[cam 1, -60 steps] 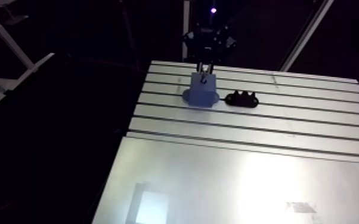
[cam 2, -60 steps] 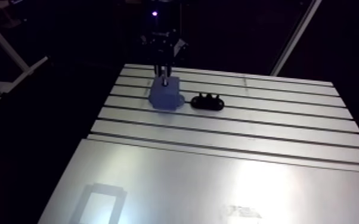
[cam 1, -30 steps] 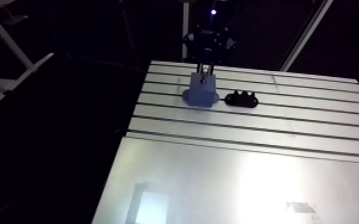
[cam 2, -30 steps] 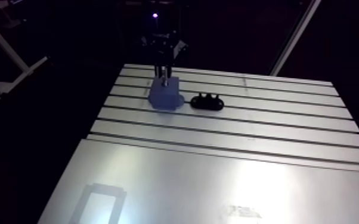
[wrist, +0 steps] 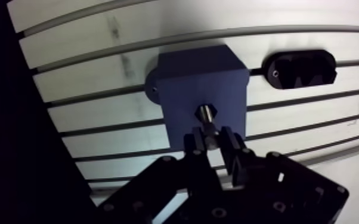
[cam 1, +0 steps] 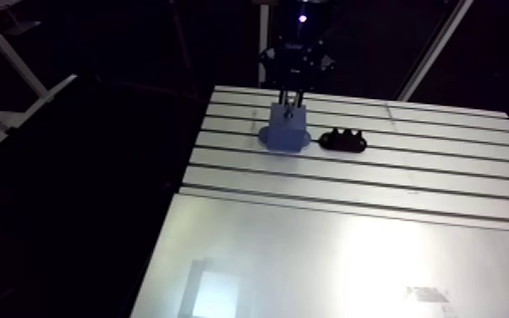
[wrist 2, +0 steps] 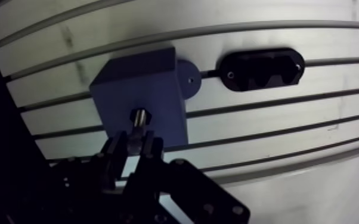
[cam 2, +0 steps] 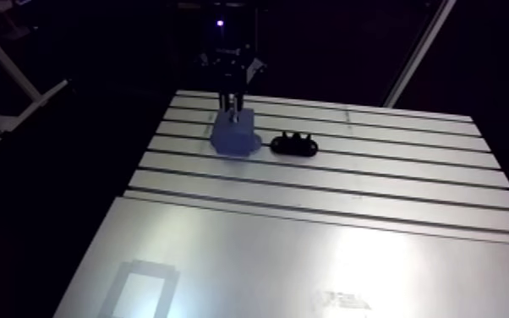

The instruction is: Pick up the M10 bolt and insert it into the hex recess until seated.

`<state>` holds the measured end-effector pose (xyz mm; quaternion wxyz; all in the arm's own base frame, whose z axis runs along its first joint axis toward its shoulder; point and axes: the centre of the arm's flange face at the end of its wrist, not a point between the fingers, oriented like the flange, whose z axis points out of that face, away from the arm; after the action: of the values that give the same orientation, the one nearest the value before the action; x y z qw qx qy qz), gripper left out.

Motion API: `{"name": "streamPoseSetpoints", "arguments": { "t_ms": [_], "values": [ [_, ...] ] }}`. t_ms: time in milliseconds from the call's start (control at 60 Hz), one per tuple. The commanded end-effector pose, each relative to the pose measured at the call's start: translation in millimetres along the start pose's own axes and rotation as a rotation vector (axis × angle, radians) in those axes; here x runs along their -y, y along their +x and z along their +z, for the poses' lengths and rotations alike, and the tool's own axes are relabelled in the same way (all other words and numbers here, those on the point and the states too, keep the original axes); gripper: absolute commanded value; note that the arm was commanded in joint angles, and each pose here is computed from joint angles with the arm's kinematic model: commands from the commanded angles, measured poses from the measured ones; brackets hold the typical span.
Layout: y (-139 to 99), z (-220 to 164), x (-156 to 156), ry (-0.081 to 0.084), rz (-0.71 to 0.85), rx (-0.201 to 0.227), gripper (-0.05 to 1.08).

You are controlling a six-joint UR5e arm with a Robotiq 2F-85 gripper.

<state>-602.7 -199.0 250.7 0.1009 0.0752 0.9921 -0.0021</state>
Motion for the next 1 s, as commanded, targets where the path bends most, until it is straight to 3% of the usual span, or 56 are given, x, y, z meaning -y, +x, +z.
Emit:
{"name": "streamPoseSetpoints", "arguments": {
  "t_ms": [17,417,450,467,483,500,517,533,550,567,650,1000],
  "values": [
    [1.8,3.5,-1.5,-0.001,0.002,0.006,0.84],
    [2.0,5.2,-1.4,0.000,0.001,0.008,0.82],
    [2.2,4.6,-1.4,-0.001,0.001,0.008,0.69],
    [2.2,4.6,-1.4,-0.001,0.001,0.008,0.69],
    [2.2,4.6,-1.6,-0.003,0.002,0.007,0.52],
    [2.2,4.6,-1.6,-0.003,0.002,0.007,0.52],
    [2.7,4.7,-1.5,-0.003,0.002,0.007,0.34],
    [2.7,4.7,-1.5,-0.003,0.002,0.007,0.34],
    [2.4,4.1,-1.5,-0.003,0.001,0.007,0.23],
    [2.4,4.1,-1.5,-0.003,0.001,0.007,0.23],
    [2.2,4.1,-1.6,-0.003,0.001,0.009,0.02],
    [3.1,1.3,-3.2,-0.001,0.004,0.002,0.01]
  ]
}}
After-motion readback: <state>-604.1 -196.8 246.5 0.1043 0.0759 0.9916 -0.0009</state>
